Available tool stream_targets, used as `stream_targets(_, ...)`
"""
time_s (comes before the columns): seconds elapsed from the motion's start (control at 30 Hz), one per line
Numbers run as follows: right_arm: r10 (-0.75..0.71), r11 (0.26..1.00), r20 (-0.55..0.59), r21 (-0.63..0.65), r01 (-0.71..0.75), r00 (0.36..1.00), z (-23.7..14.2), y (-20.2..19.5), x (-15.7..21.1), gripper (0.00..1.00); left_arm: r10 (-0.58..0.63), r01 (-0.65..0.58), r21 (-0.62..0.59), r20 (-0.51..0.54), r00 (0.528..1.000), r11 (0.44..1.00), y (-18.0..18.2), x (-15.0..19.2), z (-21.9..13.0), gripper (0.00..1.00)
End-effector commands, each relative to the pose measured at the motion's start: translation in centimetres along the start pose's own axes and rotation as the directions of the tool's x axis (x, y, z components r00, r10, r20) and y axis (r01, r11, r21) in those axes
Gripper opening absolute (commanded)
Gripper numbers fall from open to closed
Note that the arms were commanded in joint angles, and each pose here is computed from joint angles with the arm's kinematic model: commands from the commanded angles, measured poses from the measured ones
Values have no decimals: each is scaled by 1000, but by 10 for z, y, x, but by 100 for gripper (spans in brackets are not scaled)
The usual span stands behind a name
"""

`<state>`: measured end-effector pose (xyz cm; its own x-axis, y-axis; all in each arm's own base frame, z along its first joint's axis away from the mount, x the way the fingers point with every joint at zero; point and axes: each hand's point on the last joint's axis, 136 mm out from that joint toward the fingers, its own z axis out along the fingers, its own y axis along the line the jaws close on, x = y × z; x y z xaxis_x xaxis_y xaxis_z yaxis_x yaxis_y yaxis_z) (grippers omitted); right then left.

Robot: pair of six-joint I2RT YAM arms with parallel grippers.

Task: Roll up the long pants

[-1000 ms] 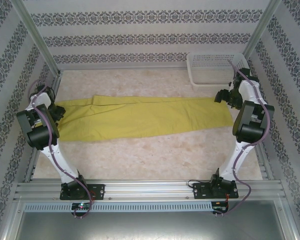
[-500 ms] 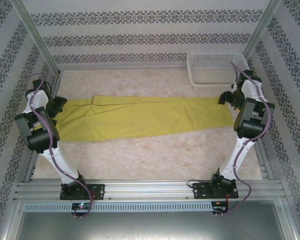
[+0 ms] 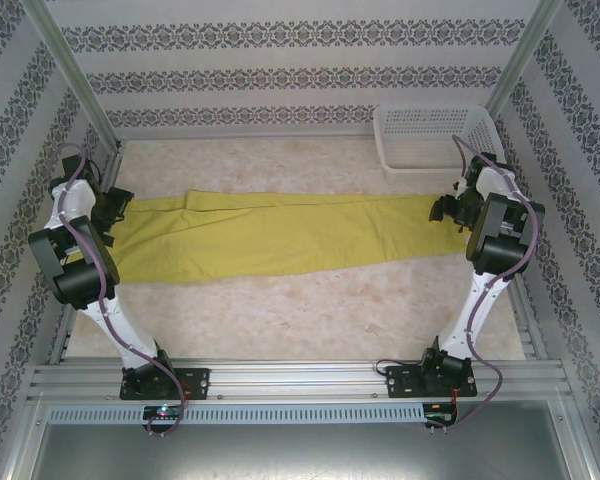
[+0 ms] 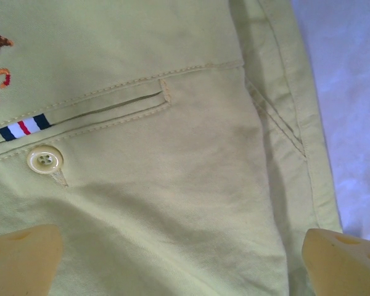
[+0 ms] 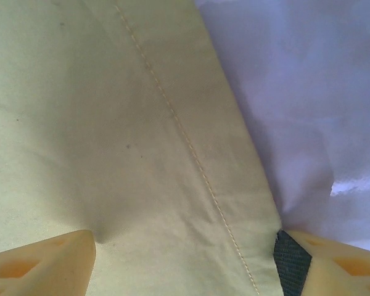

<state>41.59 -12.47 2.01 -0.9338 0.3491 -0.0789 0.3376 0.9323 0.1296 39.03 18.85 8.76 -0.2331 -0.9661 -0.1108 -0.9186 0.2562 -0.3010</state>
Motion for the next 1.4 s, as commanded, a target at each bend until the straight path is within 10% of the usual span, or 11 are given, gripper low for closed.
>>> stream_targets(0.0, -17, 998, -27, -57, 15, 1000, 10, 16, 11, 77, 10, -12, 58, 36, 999, 998, -12, -10, -18, 100)
stream_targets(0.4, -127, 983, -56, 130, 133, 990, 7, 23, 22, 61, 1, -4, 79, 30, 1000, 997, -16, -10, -19, 100)
stream_targets(0.77, -141, 985, -88, 88, 149, 986, 8, 37, 33, 0, -4, 3, 90, 11, 1000, 996, -18, -8, -14, 100)
stream_targets(1.37, -41, 993, 84, 116, 31, 996, -87, 25, 6, 0, -8, 6, 140, 15, 1000, 990, -26, -4, -33, 100)
